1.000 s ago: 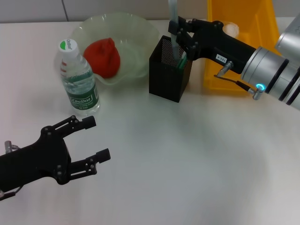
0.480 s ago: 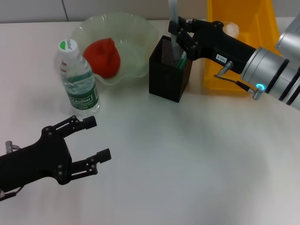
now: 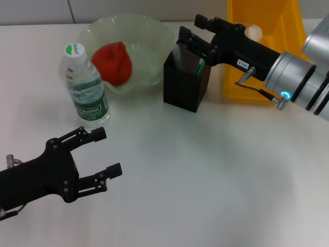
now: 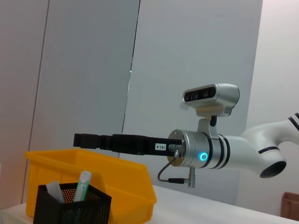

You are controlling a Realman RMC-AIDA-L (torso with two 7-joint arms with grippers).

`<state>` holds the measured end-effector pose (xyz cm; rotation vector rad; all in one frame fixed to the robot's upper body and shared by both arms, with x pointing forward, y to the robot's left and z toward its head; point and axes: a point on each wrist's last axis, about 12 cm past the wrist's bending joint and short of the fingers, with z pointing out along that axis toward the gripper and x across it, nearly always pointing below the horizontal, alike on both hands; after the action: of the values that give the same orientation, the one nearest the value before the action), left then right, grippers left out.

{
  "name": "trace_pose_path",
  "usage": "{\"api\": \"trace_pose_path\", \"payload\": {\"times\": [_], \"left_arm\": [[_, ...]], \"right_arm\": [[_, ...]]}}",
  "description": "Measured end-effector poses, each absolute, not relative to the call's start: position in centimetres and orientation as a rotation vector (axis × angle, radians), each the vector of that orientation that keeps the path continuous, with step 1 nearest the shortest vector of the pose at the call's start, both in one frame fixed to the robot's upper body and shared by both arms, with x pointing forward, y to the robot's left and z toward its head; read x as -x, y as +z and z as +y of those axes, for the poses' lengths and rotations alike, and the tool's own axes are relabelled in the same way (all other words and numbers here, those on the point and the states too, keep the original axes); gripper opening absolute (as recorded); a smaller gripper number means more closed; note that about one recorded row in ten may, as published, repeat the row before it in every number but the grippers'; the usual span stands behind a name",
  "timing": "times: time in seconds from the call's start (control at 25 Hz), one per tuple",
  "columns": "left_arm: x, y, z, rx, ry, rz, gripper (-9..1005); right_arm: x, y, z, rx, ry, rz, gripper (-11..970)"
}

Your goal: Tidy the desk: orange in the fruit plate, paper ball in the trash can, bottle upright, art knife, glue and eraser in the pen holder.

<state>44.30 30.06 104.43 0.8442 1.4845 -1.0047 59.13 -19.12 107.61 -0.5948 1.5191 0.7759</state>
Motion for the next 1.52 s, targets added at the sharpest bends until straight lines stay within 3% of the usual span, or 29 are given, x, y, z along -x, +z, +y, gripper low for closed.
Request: {"api": "trace_pose_path", "payload": {"times": [0.48,0.68,1.0,1.28,1.52], "left_arm": [[-44.3,104.4,30.1,-0.844,-1.007,1.484,839],[-44.3,104.5,30.0,-0.843,-1.008,1.484,838],[-44.4,104.5,30.0,-0.838,-1.016,1.488,837],[-44.6,104.7,30.3,-0.836,-1.028,1.498,837],[-44.9,105.0,30.0,-0.864,-1.058,1.488,836]], "right_arm": [[-59.0,107.7,-19.1,0.596,0.783,1.508,592],[-58.8,107.9,-19.5,0.572,0.802,1.492,589],[-57.4,108.5,-21.1,0.517,0.881,1.425,833],[-53.6,109.7,-24.4,0.586,1.098,1.300,832],[-51.2,108.7,-26.0,0.819,1.205,1.398,832]]}}
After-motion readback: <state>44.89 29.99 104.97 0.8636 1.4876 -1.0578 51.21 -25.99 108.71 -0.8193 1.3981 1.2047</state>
